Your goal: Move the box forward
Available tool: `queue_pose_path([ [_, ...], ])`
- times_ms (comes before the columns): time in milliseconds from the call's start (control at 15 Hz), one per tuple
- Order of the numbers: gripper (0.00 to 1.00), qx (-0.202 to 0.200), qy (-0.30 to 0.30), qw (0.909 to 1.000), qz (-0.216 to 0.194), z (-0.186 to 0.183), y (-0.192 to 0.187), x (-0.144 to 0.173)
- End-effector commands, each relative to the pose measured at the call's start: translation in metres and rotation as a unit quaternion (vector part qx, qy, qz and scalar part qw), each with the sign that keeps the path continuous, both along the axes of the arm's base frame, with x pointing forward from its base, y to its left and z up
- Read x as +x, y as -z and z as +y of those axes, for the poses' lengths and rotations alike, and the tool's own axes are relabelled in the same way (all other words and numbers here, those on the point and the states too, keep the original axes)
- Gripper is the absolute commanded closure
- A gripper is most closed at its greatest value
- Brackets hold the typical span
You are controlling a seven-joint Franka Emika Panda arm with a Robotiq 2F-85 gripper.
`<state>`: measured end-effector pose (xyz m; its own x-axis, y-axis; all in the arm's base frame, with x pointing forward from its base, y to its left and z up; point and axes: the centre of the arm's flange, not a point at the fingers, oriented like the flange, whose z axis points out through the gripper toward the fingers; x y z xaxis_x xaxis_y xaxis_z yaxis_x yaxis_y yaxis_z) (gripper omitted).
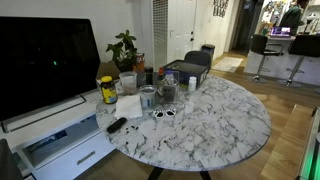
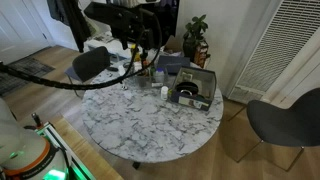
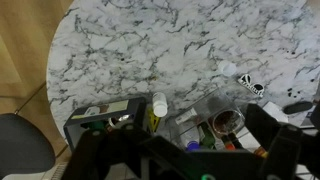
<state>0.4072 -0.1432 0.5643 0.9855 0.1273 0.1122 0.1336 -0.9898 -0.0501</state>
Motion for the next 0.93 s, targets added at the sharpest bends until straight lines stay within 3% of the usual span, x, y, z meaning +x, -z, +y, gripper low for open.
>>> queue_pose_path([
  [0,0.00,0.000,0.000,1.0000,0.000,0.000,0.000,0.000],
  [267,0.00,0.000,0.000,1.0000,0.000,0.000,0.000,0.000],
  [400,0.00,-0.024,0.009,0.9995,-0.020,-0.017,0.002,0.018],
  [733,0.00,-0.096,-0.050,0.9932,-0.043,-0.063,0.042,0.083],
  [867,0.00,-0.103,-0.070,0.9909,-0.051,-0.079,0.062,0.111],
])
